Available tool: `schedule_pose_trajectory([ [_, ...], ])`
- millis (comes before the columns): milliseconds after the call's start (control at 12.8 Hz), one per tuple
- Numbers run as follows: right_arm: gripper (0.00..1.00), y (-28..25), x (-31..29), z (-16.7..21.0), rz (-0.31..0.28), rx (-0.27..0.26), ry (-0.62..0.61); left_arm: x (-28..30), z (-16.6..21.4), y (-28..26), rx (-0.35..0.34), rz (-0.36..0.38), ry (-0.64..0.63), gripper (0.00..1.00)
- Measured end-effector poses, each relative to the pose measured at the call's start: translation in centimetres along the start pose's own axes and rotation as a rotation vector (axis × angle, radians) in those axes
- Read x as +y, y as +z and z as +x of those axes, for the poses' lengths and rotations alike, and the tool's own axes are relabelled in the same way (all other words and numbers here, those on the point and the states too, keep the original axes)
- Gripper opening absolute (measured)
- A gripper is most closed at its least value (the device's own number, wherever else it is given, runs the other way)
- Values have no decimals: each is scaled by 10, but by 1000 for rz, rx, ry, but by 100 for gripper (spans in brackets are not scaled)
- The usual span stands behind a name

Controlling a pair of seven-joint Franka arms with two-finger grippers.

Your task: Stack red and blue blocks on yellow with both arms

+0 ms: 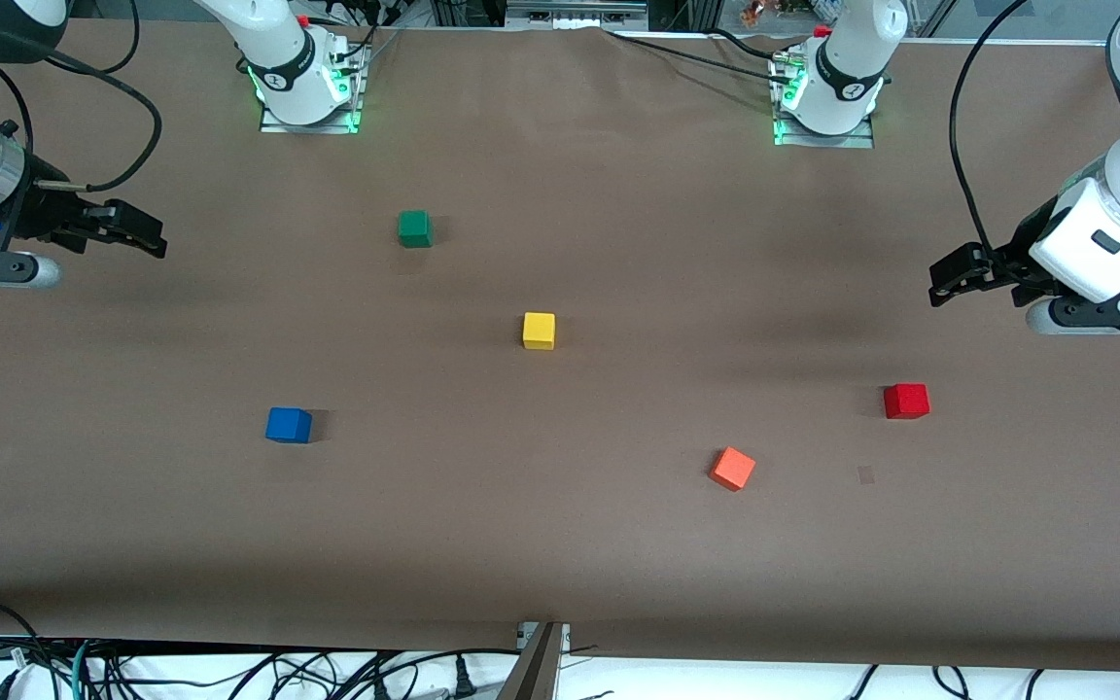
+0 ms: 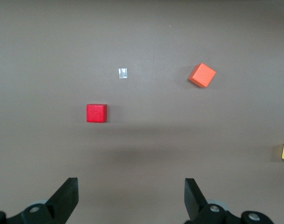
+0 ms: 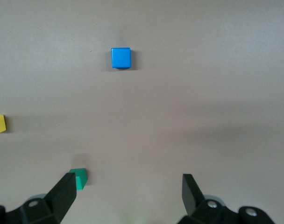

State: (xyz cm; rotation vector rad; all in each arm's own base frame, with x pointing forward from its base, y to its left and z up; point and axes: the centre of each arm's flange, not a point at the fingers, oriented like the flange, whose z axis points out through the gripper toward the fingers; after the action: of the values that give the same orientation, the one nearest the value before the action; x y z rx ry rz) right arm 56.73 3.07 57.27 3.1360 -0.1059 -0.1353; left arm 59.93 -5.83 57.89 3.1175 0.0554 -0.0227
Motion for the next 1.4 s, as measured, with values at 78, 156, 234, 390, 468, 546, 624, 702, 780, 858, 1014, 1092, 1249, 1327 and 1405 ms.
schedule_pose_trajectory([
  [78, 100, 1, 5, 2, 0, 1, 10, 0, 0, 0, 0, 0, 0, 100],
  [156, 100, 1, 13, 3, 1, 3, 22, 0, 0, 0, 0, 0, 0, 100],
  [234, 100, -1, 20, 4, 2, 8, 33, 0, 0, 0, 0, 0, 1, 100],
  [390, 100, -4, 23, 5, 3, 15, 36, 1, 0, 0, 0, 0, 2, 100],
  [468, 100, -5, 22, 5, 3, 16, 35, 1, 0, 0, 0, 0, 2, 100],
  [546, 100, -4, 21, 5, 2, 15, 34, 1, 0, 0, 0, 0, 2, 100],
  [624, 100, -4, 21, 5, 2, 14, 34, 1, 0, 0, 0, 0, 2, 100],
  [702, 100, -3, 21, 6, 2, 13, 34, 1, 0, 0, 0, 0, 2, 100],
  [780, 100, -3, 21, 6, 2, 13, 34, 1, 0, 0, 0, 0, 2, 100],
  [858, 100, -3, 21, 6, 2, 13, 34, 1, 0, 0, 0, 0, 2, 100],
  [1014, 100, -3, 21, 6, 2, 13, 34, 1, 0, 0, 0, 0, 2, 100],
  [1092, 100, -3, 21, 6, 2, 13, 34, 1, 0, 0, 0, 0, 2, 100],
  [1249, 100, -4, 21, 6, 2, 16, 34, 1, 0, 0, 0, 0, 2, 100],
  [1327, 100, -4, 21, 6, 2, 15, 35, 1, 0, 1, -1, 0, 2, 100],
  [1405, 100, -2, 22, 6, 1, 6, 36, 1, 0, 2, -3, 0, 2, 100],
])
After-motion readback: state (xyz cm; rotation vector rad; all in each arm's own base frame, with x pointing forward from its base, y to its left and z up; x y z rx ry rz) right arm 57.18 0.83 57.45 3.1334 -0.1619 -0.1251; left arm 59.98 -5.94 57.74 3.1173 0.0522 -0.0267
